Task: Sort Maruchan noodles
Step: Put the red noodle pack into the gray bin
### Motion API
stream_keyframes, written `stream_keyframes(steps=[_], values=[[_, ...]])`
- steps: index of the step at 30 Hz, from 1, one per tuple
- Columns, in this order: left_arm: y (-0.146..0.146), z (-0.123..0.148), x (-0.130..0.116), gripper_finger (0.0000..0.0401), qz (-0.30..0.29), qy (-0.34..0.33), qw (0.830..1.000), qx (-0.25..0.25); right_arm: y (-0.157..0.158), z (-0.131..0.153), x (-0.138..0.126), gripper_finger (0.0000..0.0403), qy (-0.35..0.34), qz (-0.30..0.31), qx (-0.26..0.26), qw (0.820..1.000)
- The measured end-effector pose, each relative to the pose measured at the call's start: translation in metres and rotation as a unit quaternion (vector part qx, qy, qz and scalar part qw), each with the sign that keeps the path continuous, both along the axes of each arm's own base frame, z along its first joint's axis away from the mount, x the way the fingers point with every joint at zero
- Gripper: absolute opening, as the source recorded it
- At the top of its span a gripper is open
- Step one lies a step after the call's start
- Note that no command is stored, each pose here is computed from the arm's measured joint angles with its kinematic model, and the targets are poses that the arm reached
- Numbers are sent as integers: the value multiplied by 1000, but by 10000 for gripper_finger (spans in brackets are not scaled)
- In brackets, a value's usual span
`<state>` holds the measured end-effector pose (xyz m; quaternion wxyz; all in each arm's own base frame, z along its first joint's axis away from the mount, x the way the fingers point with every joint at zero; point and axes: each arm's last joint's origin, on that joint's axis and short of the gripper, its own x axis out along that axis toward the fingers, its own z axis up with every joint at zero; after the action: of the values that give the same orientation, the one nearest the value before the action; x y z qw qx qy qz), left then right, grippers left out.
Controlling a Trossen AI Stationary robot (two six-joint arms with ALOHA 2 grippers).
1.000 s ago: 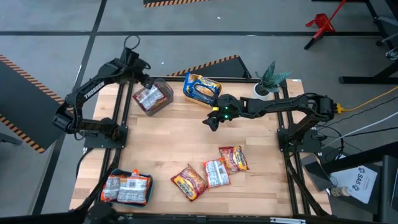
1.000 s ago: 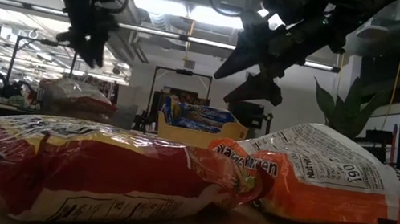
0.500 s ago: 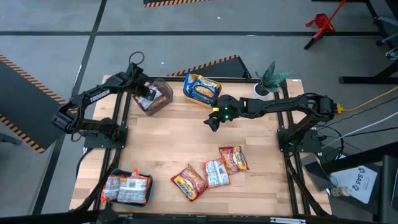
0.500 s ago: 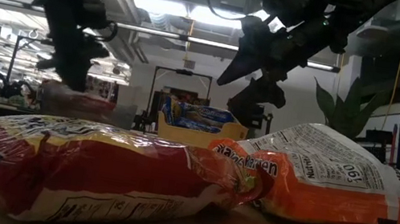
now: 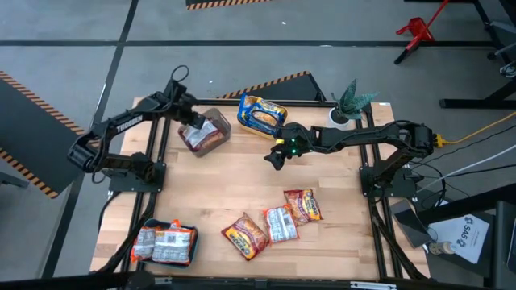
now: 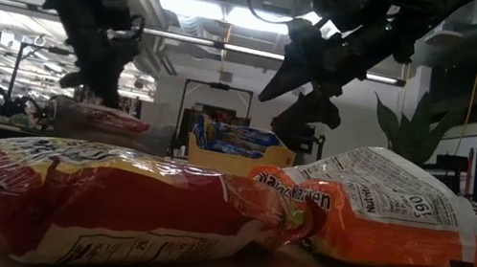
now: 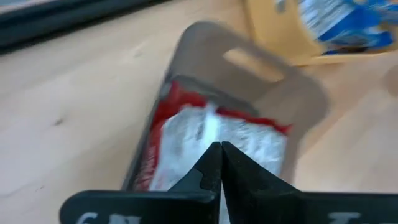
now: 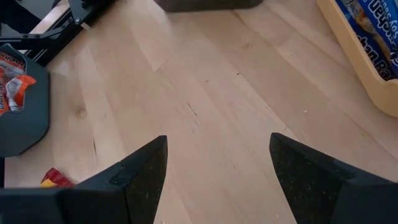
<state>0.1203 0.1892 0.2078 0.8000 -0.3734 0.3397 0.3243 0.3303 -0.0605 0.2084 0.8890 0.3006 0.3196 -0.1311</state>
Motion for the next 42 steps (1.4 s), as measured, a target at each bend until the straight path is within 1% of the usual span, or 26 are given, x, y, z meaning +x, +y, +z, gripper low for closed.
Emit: stream_keyframes(steps=[4, 6, 8, 11, 15, 18, 20, 23, 27, 29, 30, 32, 33, 35, 37, 39, 42], values=[[0, 14, 11, 1, -29, -26, 999, 9, 0, 0, 0, 269, 0, 0, 0, 1000], [-6, 13, 19, 1, -45, -18, 999, 11, 0, 0, 0, 269, 0, 0, 0, 1000], [-15, 9, 27, 1, -57, -4, 998, 10, 0, 0, 0, 269, 0, 0, 0, 1000], [-27, 0, 37, 1, -73, 22, 997, 24, 0, 0, 0, 269, 0, 0, 0, 1000], [-42, -22, 39, 1, -63, 57, 996, 25, 0, 0, 0, 269, 0, 0, 0, 1000], [-47, -32, 39, 0, -55, 45, 997, 10, 0, 0, 0, 269, 0, 1, 1, 1000], [-49, -32, 40, 0, -60, 35, 998, -4, 0, 0, 0, 269, 0, 2, 2, 1000], [-50, -24, 47, 0, -73, 10, 997, -20, 0, 0, 0, 269, 0, 4, 3, 1000], [-48, 1, 58, 0, -91, -32, 995, -16, 0, 0, 0, 269, 0, 4, 4, 1000], [-48, 17, 62, 0, -96, -44, 994, 7, 0, 0, 0, 269, -1, 6, 6, 1000], [-47, 23, 63, 0, -94, -42, 994, 28, 1, 0, 0, 269, -1, 6, 8, 1000], [-47, 28, 61, 0, -78, -27, 995, 59, 1, 0, 0, 269, 0, 6, 9, 1000], [-47, 29, 60, 0, -66, -19, 995, 68, 1, 0, 0, 269, 1, 7, 11, 1000], [-46, 28, 59, 0, -62, -21, 996, 65, 2, -1, -1, 269, 6, 11, 26, 1000], [-50, 27, 62, 0, -95, -48, 993, 42, 3, -5, -4, 269, 30, 10, 39, 999], [-58, 31, 71, 0, -130, -92, 987, 22, 4, -10, -10, 269, 69, 10, 48, 996], [-73, 38, 88, 0, -134, -137, 981, 17, 6, -19, -22, 269, 146, 9, 59, 987]])
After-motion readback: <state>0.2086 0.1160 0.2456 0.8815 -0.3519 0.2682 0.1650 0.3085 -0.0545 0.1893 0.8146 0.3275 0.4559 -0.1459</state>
